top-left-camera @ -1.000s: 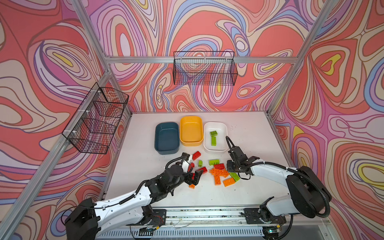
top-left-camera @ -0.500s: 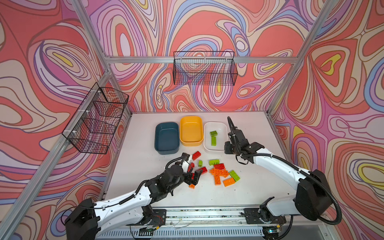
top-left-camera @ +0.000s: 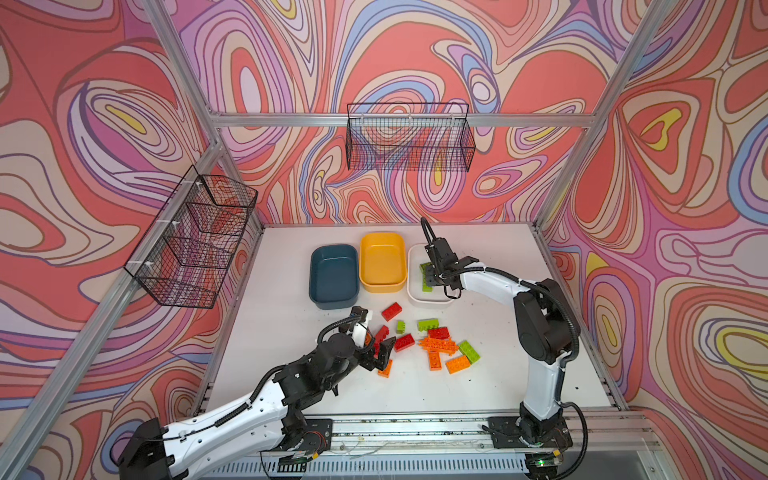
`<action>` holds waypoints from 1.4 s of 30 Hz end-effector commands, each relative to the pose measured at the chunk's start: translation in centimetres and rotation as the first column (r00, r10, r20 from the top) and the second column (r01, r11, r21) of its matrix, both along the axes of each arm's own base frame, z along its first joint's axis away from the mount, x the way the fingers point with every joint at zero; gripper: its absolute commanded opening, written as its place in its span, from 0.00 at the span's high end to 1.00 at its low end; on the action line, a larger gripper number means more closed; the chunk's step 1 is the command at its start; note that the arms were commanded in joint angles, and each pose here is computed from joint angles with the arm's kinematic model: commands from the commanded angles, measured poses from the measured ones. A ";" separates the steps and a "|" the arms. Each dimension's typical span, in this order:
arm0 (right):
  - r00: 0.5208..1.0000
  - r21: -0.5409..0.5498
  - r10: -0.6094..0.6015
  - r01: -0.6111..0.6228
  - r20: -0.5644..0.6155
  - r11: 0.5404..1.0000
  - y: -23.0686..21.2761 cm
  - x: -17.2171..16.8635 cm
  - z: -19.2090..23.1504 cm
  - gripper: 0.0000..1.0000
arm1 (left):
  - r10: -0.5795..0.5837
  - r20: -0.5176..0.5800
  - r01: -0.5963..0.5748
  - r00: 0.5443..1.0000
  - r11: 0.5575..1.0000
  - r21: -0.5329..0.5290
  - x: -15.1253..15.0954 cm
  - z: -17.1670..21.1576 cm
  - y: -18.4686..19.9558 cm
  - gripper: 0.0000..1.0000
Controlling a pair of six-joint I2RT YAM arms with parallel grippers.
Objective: Sort the legos into containers by color
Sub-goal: 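Carry the lime-green brick into the white bin and open the right gripper, then reach the right gripper back to the pile and grasp a lime-green brick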
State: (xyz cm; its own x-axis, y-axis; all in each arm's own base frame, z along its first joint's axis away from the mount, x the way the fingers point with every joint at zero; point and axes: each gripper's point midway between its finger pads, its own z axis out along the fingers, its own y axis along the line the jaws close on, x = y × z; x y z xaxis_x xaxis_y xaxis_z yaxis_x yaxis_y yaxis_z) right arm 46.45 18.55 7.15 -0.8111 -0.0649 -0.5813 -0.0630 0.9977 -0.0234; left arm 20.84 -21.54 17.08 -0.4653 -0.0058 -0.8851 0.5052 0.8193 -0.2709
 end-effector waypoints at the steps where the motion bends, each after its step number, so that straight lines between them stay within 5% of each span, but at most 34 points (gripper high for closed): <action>1: 1.000 0.023 0.018 -0.018 0.026 1.000 0.4 1.7 0.8 0.56 | 0.048 -0.001 -0.047 0.999 0.996 0.077 -0.1 -1.3 1.7 0.00; 6: 0.995 0.076 0.065 -0.070 0.070 0.995 1.2 1.2 3.6 0.27 | 0.065 0.031 -0.067 0.997 0.994 0.084 0.3 -0.6 2.0 0.00; 14: 0.997 0.094 0.036 -0.042 0.070 0.995 -1.7 -5.6 7.7 0.27 | 0.013 0.016 -0.014 1.000 0.999 0.052 0.4 -0.7 0.1 0.00; 24: 0.999 0.249 0.036 -0.032 -0.010 0.968 -0.7 -17.5 3.2 0.16 | -0.066 -0.021 0.066 0.998 0.998 0.010 0.3 -1.4 -2.4 0.00; 42: 0.994 0.236 0.105 -0.098 -0.018 0.967 3.4 -16.3 -0.1 0.19 | -0.009 -0.087 0.007 0.996 1.000 -0.021 -0.9 -2.0 -0.1 0.00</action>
State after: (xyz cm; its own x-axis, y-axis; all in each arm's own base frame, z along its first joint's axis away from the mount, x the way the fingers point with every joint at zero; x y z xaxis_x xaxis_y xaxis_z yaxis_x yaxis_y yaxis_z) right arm 28.73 20.60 6.08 -0.8487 -0.0260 -0.5282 -0.1504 0.9694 0.1940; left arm 20.37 -22.66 16.97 -0.5016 -0.0377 -0.8643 0.5245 0.7813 -0.3385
